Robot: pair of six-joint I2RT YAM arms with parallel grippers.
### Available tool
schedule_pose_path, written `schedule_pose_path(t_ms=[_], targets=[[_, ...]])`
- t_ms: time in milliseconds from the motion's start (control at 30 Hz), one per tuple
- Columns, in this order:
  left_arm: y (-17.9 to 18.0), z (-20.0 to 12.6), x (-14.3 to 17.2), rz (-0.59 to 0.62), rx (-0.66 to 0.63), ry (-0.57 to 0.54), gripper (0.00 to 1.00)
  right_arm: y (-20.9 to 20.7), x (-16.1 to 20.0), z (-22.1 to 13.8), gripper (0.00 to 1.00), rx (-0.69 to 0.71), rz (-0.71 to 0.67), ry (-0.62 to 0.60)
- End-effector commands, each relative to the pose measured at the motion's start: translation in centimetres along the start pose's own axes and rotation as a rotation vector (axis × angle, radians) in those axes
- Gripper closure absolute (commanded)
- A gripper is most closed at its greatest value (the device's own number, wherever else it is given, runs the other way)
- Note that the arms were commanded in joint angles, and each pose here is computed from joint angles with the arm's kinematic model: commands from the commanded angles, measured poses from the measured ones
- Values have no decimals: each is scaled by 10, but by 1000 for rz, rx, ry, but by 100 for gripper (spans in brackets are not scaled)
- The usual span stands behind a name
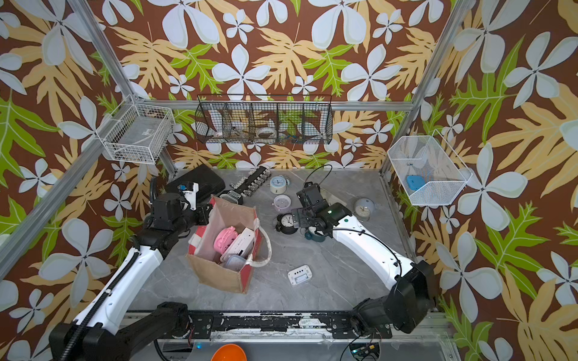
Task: Put the alarm clock into the canvas bag
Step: Pick up the alarm from the center of the board.
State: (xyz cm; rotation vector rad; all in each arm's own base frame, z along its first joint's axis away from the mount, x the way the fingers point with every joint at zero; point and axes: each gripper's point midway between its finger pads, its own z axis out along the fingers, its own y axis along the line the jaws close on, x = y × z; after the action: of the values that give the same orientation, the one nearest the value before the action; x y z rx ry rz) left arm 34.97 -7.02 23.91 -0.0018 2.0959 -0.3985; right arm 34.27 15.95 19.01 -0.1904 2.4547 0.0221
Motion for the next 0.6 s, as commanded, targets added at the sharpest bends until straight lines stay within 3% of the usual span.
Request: schedule_pose_path(t_ms=[0, 567], targets=[[-1, -2, -8, 14, 1, -23, 100, -15, 4, 13, 0, 34, 87, -5], [-2, -3, -8, 13, 5, -24, 100, -27, 55, 84, 0, 90, 147, 169]])
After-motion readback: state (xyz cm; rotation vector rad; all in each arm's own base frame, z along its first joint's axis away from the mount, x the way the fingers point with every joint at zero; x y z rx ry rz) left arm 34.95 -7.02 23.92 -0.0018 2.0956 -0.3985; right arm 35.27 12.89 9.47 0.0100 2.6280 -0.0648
